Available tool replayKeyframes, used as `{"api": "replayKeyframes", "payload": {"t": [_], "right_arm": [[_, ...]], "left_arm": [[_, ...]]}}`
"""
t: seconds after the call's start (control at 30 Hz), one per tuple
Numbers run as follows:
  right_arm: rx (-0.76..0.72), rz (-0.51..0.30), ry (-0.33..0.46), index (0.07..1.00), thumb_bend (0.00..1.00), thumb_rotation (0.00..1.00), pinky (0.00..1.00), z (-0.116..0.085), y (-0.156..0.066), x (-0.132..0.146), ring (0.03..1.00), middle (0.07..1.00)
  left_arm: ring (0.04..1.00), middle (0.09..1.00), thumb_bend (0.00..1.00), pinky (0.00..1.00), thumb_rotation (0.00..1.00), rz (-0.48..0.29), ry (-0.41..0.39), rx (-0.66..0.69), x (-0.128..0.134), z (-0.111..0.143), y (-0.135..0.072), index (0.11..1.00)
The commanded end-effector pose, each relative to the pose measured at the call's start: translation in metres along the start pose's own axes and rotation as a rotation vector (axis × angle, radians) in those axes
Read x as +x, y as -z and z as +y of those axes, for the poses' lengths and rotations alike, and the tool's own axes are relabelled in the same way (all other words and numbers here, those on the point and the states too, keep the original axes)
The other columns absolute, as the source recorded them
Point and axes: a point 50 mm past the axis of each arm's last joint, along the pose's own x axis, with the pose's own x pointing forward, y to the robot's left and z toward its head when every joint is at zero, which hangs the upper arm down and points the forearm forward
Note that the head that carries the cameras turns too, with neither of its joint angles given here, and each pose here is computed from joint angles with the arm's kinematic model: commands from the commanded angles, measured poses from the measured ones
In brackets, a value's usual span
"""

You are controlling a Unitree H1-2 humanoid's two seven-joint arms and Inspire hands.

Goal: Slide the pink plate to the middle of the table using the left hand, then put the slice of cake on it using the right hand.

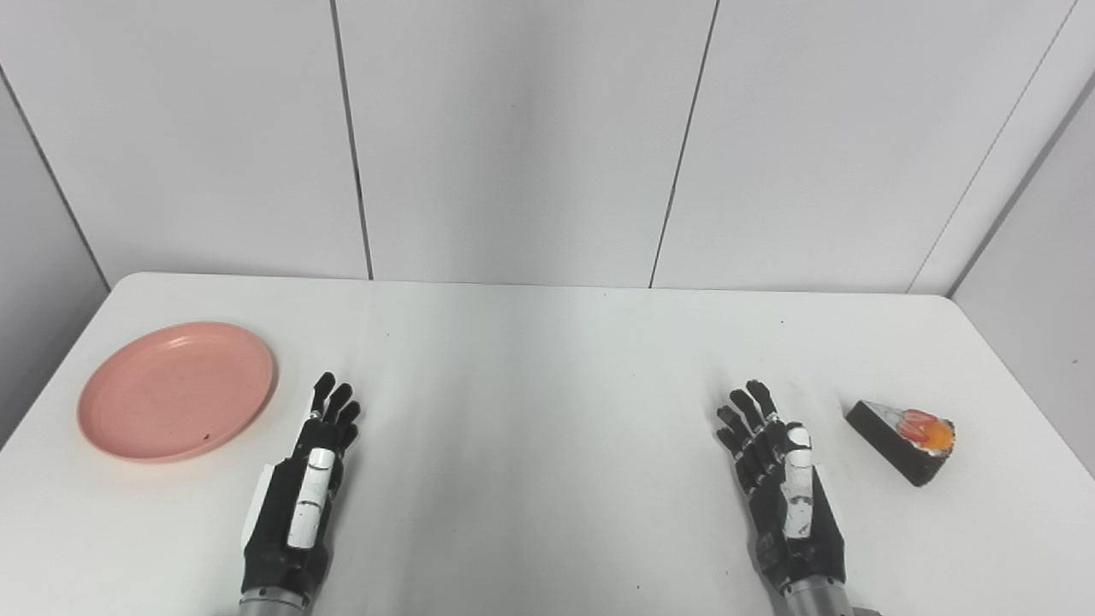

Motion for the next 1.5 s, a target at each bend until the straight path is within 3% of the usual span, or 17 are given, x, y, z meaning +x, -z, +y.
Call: {"api": "replayKeyframes", "payload": {"t": [0.0,1.47], "right_arm": [[0.006,0.016,0.016,0.939,0.83,1.00,0.94,-0.0024,0.0079,-0.0064,0.915,0.933],[0.020,0.020,0.031,0.920,0.84,1.00,0.92,-0.0083,0.0100,-0.0057,0.884,0.911]], "left_arm": [[0.977,0.986,0.77,0.99,0.91,-0.031,0.011,-0.002,0.0040,-0.0002,-0.0049,1.000],[0.974,0.994,0.75,0.97,0.90,-0.007,0.025,-0.003,0.0044,-0.0058,-0.0009,1.000]]}}
